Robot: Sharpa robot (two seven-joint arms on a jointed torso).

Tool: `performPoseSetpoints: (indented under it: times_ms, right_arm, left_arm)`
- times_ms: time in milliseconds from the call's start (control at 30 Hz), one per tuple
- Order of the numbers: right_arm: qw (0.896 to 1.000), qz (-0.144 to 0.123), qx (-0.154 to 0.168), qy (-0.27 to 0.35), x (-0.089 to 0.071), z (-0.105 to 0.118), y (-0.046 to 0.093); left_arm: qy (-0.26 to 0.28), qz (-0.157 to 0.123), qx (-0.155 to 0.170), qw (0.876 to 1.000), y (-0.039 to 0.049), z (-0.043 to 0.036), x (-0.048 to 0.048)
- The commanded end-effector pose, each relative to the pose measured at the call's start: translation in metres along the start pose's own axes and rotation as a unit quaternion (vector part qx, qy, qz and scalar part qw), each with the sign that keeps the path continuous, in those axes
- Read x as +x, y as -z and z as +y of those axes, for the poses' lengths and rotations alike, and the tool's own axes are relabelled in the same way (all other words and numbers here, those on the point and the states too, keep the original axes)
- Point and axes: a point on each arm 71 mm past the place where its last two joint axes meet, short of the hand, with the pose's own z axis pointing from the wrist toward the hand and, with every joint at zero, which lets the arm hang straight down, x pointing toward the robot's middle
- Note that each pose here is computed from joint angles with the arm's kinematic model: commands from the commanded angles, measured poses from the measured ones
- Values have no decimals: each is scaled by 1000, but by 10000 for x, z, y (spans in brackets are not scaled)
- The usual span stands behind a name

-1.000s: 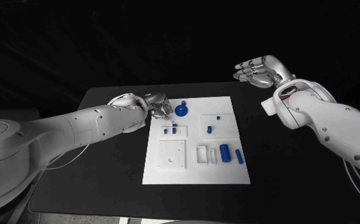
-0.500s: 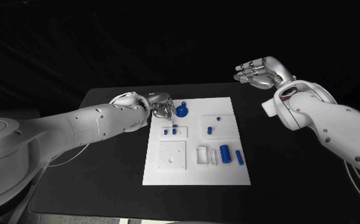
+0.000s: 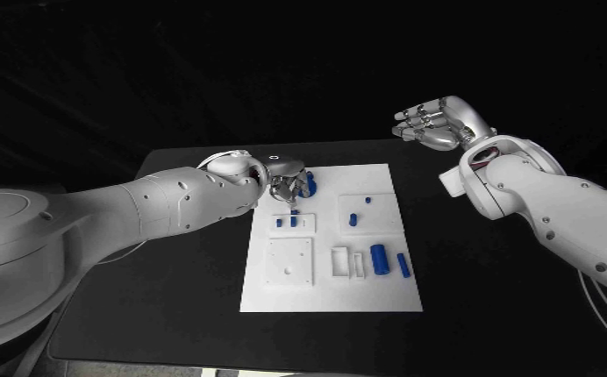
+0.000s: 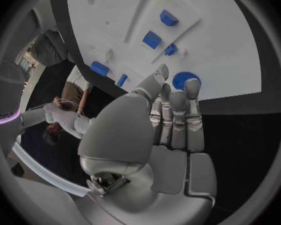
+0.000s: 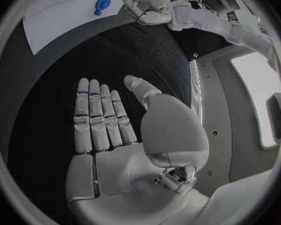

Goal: Assemble the parts on the task board

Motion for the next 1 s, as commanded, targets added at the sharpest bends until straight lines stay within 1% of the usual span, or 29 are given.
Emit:
performPoseSetpoints:
  times_ms: [33, 233, 433, 633, 1000]
  right_arm:
    - [1000, 9, -5, 2, 21, 11, -2]
    - [1000, 10, -5, 2, 30, 16, -6]
    - [1000, 10, -5, 1, 36, 20, -9]
    - [1000, 11, -6, 1, 42, 23, -12]
    - [1000, 11, -6, 0, 49, 27, -15]
  left_arm:
    - [-60, 41, 19, 997, -29, -62, 60]
    - [-105, 72, 21, 992, -62, -99, 119]
    - [-132, 90, 22, 987, -89, -125, 154]
    - [-145, 97, 21, 984, -108, -129, 162]
    - [-151, 96, 20, 984, -143, -127, 151]
